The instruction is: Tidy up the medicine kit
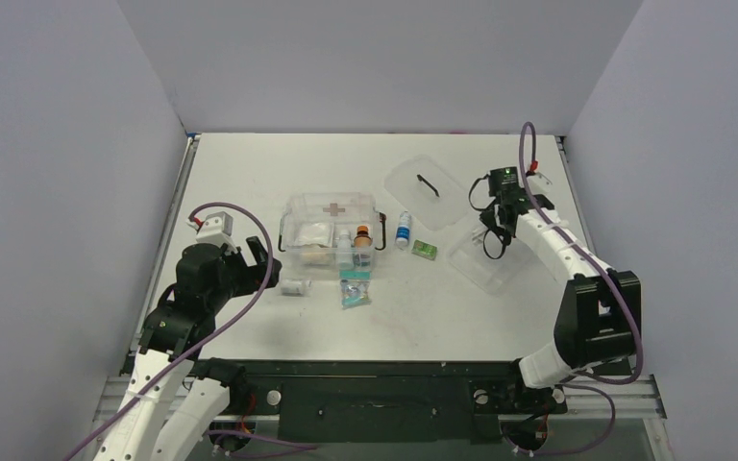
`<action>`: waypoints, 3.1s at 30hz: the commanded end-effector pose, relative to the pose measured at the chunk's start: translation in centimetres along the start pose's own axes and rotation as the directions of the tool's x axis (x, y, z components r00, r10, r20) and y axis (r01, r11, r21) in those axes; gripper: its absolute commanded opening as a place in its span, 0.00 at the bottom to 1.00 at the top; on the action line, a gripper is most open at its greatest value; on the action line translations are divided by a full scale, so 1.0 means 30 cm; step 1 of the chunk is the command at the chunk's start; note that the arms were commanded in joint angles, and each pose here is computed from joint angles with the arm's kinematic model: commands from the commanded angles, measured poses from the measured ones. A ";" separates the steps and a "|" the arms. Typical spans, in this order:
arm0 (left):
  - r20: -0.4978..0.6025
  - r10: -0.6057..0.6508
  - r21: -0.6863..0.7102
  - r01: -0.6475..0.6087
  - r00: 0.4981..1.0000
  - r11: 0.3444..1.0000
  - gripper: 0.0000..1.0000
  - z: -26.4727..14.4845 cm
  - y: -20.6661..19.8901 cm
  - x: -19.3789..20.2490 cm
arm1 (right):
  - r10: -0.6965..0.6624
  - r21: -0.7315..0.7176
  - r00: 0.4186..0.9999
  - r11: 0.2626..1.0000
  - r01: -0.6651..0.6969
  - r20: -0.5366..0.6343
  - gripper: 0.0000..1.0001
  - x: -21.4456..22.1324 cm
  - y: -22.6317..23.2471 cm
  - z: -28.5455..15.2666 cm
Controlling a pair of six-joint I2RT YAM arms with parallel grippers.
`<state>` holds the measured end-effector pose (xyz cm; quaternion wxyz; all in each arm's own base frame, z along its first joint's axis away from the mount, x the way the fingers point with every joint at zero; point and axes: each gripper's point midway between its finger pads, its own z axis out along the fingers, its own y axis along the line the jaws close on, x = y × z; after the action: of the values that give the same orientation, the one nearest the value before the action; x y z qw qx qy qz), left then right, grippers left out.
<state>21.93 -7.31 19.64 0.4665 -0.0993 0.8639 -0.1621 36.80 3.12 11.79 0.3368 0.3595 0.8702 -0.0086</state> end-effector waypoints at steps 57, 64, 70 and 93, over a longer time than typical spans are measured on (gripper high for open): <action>0.070 0.002 0.028 -0.004 0.998 1.000 0.83 -0.012 -0.019 -0.055 | 0.055 0.119 0.997 0.991 -0.061 0.046 0.44 -0.153 -0.051 0.081; 0.066 0.006 0.041 -0.008 0.998 0.999 0.84 -0.012 -0.027 -0.052 | -0.069 -0.011 0.993 0.997 0.070 0.092 0.56 -0.221 -0.019 -0.070; 0.070 0.002 0.024 -0.004 0.998 1.000 0.86 -0.013 -0.017 -0.054 | -0.194 -0.159 0.972 0.964 0.214 0.135 0.55 -0.192 0.084 -0.201; 0.061 0.004 0.023 -0.005 0.998 1.000 0.85 -0.006 -0.016 -0.050 | -0.366 -0.408 0.931 0.849 0.335 0.002 0.51 0.267 0.597 -0.118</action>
<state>21.87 -7.23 19.86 0.4710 -0.1001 0.8611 -0.1631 39.35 19.47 12.04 0.3319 0.1190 0.9330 0.0715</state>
